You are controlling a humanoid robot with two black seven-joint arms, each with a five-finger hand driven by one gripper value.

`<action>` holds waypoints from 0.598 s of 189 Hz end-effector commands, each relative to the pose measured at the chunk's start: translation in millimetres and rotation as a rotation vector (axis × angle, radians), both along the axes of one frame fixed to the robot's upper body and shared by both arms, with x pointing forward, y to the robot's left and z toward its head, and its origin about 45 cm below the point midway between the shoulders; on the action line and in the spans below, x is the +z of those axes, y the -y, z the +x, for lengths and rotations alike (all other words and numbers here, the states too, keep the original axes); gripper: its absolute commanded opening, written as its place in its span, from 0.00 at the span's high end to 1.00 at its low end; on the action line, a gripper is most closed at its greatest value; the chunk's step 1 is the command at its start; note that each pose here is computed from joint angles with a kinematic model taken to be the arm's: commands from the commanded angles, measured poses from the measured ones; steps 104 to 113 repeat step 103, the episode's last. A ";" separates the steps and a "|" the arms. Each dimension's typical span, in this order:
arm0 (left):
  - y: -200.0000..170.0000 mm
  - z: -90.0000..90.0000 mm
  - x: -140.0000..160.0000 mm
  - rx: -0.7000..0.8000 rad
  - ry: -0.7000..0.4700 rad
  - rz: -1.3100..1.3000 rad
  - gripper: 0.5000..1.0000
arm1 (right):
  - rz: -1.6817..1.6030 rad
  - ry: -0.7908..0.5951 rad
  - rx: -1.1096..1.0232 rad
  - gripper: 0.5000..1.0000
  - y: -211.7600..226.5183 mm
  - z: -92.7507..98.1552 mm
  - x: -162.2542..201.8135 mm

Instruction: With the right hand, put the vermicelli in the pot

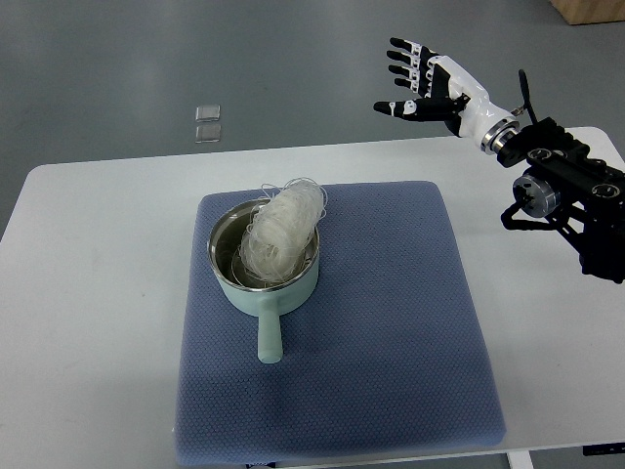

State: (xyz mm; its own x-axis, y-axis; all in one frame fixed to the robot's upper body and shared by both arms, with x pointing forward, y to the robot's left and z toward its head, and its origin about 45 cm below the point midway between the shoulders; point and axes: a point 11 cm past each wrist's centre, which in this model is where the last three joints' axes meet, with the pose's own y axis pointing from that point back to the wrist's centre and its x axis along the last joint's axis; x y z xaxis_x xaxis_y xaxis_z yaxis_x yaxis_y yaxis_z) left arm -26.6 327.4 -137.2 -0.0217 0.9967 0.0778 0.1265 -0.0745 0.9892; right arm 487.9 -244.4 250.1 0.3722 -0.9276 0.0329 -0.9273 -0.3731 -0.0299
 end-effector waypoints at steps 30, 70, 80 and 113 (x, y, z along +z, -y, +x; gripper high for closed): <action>0.0 -0.2 0.0 0.000 -0.001 0.000 0.00 | 0.228 -0.207 -0.195 0.14 12.1 -12.4 -58.5; 0.0 -0.2 0.0 0.000 -0.001 0.000 0.00 | 0.232 -0.239 -0.260 0.14 16.0 -22.7 -82.7; 0.0 -0.2 0.0 0.000 -0.001 0.000 0.00 | 0.237 -0.230 -0.277 0.14 17.7 -23.1 -83.3; 0.0 -0.2 0.0 0.000 -0.001 0.000 0.00 | 0.243 -0.223 -0.291 0.14 12.4 -26.4 -88.5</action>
